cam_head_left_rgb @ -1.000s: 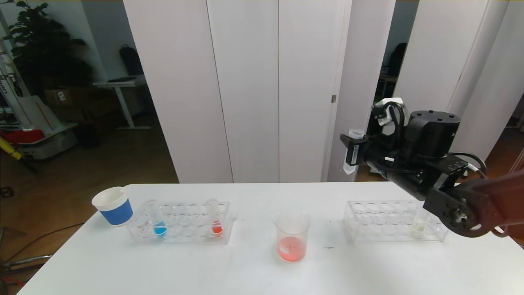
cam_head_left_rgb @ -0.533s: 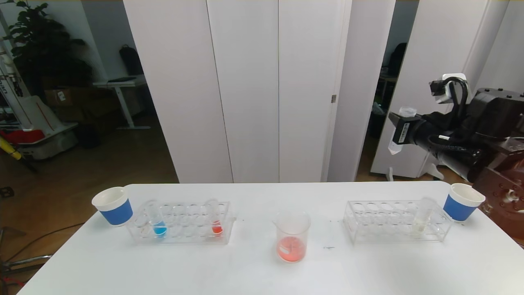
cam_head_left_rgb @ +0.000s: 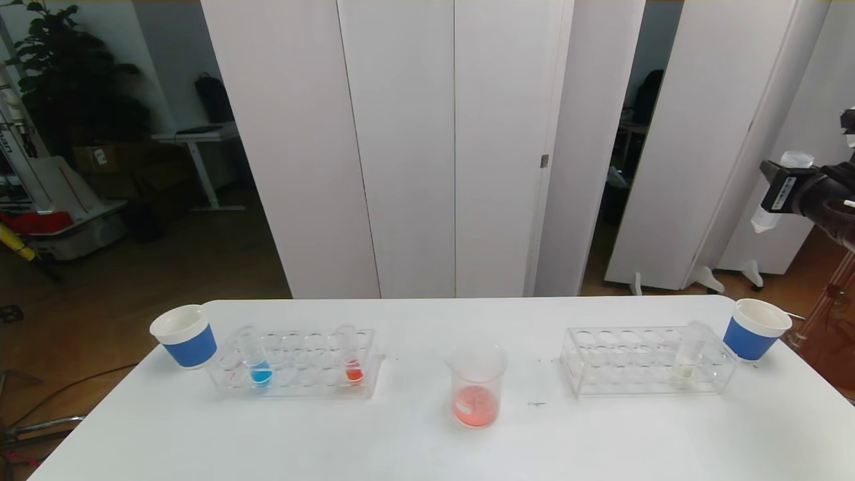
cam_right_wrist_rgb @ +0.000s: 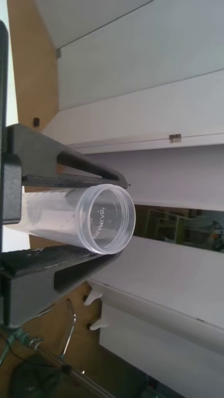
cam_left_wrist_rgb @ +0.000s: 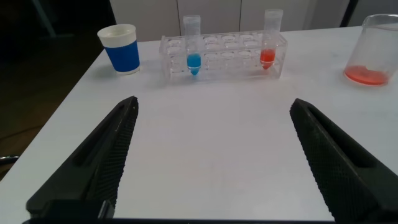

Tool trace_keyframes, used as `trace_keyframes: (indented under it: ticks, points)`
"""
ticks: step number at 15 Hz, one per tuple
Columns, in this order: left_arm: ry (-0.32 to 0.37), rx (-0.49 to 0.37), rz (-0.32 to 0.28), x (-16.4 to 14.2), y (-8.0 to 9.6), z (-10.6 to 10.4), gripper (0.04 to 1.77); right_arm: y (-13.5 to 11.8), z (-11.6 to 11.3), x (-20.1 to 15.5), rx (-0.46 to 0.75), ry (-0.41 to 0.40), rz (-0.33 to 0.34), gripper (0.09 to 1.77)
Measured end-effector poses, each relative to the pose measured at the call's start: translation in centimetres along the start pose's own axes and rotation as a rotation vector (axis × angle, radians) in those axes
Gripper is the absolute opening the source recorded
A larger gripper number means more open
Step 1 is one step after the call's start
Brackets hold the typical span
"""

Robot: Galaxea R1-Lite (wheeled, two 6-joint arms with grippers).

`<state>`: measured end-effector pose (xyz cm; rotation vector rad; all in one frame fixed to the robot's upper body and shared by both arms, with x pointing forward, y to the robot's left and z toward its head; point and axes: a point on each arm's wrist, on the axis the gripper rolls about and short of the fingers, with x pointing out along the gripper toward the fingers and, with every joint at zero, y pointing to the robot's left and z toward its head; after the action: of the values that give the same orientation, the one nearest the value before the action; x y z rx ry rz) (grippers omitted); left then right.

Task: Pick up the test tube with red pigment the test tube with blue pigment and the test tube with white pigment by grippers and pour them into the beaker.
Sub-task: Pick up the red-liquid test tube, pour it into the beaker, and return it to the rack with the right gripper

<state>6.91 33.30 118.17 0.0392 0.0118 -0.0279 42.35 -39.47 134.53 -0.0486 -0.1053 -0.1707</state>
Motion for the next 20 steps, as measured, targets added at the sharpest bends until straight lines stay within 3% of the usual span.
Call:
trace_keyframes:
  ticks: [4,8,11,18,20]
  points:
    - [0.000,0.000,0.000,0.0,0.0,0.0,1.74,-5.0,-1.5,0.3,0.000,0.037,-0.095,0.61]
    - [0.000,0.000,0.000,0.0,0.0,0.0,1.74,-7.4,-4.6,1.0,0.017,0.095,-0.160,0.61]
    - [0.000,0.000,0.000,0.0,0.0,0.0,1.74,-7.8,-7.0,1.7,0.025,0.099,-0.163,0.61]
    - [0.000,0.000,0.000,0.0,0.0,0.0,1.74,-6.6,-12.6,2.4,0.069,0.248,-0.138,0.61]
    - [0.000,0.000,0.000,0.0,0.0,0.0,1.74,-6.3,-13.5,2.6,0.070,0.257,-0.130,0.61]
